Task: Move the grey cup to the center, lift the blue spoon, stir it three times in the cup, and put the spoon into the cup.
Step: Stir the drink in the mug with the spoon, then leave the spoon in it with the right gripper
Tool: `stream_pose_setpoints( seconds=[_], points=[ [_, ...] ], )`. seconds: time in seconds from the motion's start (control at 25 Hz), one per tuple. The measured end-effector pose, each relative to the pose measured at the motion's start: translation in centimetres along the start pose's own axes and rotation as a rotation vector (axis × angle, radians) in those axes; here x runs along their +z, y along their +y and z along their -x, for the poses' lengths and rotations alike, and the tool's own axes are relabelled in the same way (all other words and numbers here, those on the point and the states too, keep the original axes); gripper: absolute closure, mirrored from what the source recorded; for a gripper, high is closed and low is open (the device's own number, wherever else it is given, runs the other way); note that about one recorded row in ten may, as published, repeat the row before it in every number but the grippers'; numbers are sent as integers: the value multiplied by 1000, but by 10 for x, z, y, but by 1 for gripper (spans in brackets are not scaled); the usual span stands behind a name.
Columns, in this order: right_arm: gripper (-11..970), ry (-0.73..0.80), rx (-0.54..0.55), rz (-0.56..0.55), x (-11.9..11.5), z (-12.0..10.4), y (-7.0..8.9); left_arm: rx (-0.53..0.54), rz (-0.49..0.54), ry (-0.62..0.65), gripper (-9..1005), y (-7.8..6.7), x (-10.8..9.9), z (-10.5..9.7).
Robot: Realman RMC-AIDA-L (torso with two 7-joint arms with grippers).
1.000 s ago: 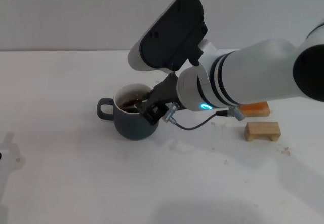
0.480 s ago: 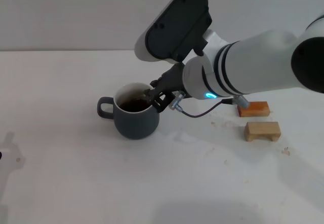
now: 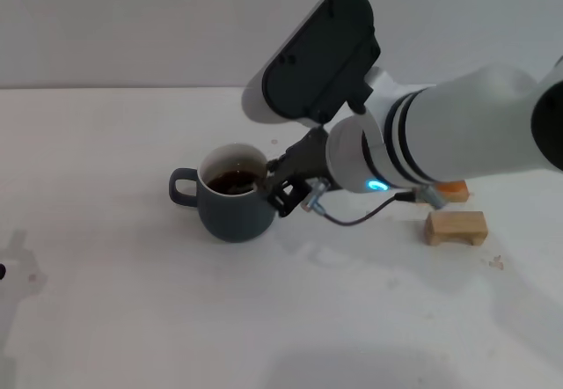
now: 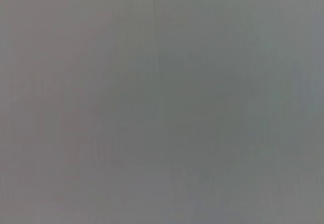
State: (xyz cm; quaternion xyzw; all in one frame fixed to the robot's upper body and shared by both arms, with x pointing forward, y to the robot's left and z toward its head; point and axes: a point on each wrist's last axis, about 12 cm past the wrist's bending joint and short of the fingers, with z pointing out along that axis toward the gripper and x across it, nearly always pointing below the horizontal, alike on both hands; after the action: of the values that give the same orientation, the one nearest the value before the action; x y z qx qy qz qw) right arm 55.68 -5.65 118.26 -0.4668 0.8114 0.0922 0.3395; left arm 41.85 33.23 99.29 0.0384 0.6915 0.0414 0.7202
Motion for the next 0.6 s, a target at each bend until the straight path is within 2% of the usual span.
stream_pose_setpoints(
  seconds=[0.28, 0.6],
  points=[
    [751, -13, 2, 43, 2, 1, 10, -2, -6, -2, 998, -1, 0, 0],
    [748, -67, 1, 30, 11, 10, 5, -4, -4, -3, 998, -2, -2, 0]
  ],
)
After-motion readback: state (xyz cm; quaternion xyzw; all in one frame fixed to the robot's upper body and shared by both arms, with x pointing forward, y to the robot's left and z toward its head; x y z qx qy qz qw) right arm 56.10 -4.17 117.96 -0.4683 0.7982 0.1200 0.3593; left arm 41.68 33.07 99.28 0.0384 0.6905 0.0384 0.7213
